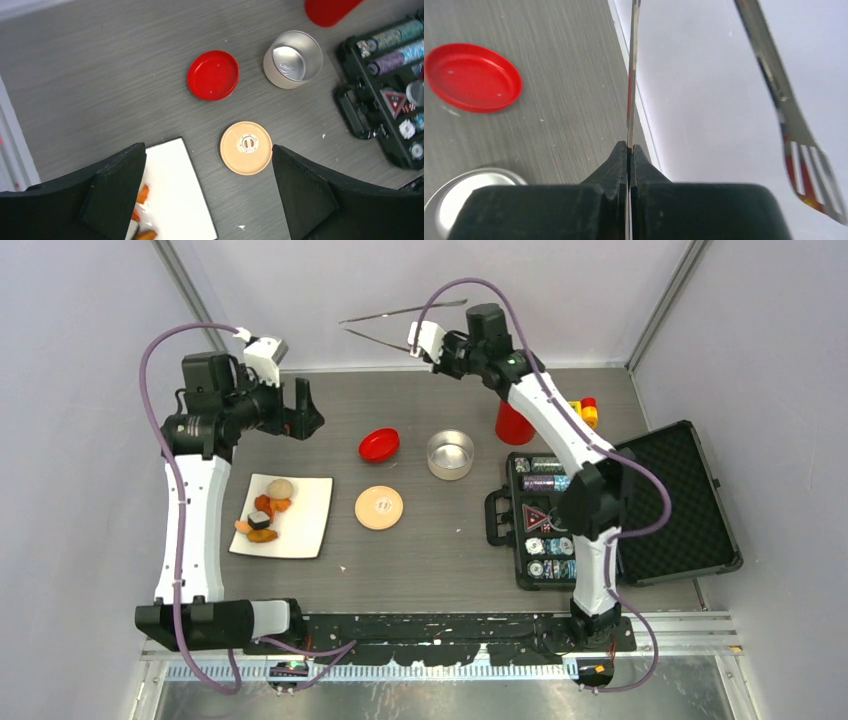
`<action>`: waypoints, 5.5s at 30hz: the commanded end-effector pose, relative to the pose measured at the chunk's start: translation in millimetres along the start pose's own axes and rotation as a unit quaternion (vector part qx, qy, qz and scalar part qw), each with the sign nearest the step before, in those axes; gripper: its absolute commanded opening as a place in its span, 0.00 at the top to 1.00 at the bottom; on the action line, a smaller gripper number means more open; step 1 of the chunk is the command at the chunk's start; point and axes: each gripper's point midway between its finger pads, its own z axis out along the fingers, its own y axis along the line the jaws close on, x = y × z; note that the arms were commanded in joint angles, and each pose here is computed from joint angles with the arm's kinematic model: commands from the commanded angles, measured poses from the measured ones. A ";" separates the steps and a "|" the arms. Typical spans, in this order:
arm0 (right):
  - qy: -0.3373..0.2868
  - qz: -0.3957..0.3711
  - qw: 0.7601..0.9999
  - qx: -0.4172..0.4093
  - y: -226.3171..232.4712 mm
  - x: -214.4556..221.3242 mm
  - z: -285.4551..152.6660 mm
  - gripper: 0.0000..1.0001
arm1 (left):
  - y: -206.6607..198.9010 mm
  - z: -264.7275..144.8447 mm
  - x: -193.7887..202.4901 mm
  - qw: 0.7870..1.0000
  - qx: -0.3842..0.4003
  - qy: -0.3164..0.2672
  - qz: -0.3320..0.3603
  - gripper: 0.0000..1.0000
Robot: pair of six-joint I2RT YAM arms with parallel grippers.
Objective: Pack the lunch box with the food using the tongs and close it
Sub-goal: Pick up the clamp at the center of the board, then pick up the fake food from the plate.
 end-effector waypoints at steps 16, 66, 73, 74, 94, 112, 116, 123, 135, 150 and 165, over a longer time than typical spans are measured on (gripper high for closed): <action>-0.018 -0.098 0.984 -0.149 115.7 -72.1 -133.1 1.00 | -36.1 -19.8 -13.4 0.929 0.103 -0.074 0.347 0.00; -0.086 -0.099 0.968 -0.213 176.2 -123.8 -149.8 1.00 | -134.9 44.1 59.1 0.863 0.204 -0.043 0.461 0.39; -0.077 -0.092 0.971 -0.208 175.4 -121.1 -152.0 1.00 | -132.8 44.6 59.1 0.877 0.187 -0.059 0.439 0.45; -0.075 -0.091 0.971 -0.207 175.4 -119.8 -152.2 0.99 | -131.6 45.0 59.7 0.880 0.183 -0.058 0.435 0.46; -0.109 -0.035 0.993 -0.041 113.3 -149.9 -175.4 0.22 | -76.7 42.8 77.6 0.959 0.125 -0.002 0.255 0.56; -0.020 0.215 0.976 -0.009 104.5 -67.9 -173.4 0.21 | 24.8 -49.4 173.9 0.985 -0.035 0.130 0.106 0.51; 0.002 0.259 0.966 -0.020 116.4 -52.0 -170.6 0.20 | 40.5 -65.4 191.8 0.979 -0.055 0.184 0.068 0.51; 0.038 0.312 0.948 -0.050 135.9 -31.3 -173.1 0.20 | 57.0 -86.0 202.1 0.961 -0.043 0.270 0.028 0.51; 0.046 0.320 0.945 -0.050 142.9 -24.2 -178.8 0.20 | 96.1 -90.8 210.7 0.930 -0.081 0.357 0.002 0.51; 0.062 0.313 0.947 -0.046 145.1 -19.9 -192.0 0.20 | 144.0 -72.4 196.9 0.919 -0.127 0.374 -0.007 0.52; 0.068 0.288 0.954 -0.054 142.3 -13.3 -189.3 0.21 | 143.3 -60.1 204.6 0.901 -0.078 0.426 0.028 0.50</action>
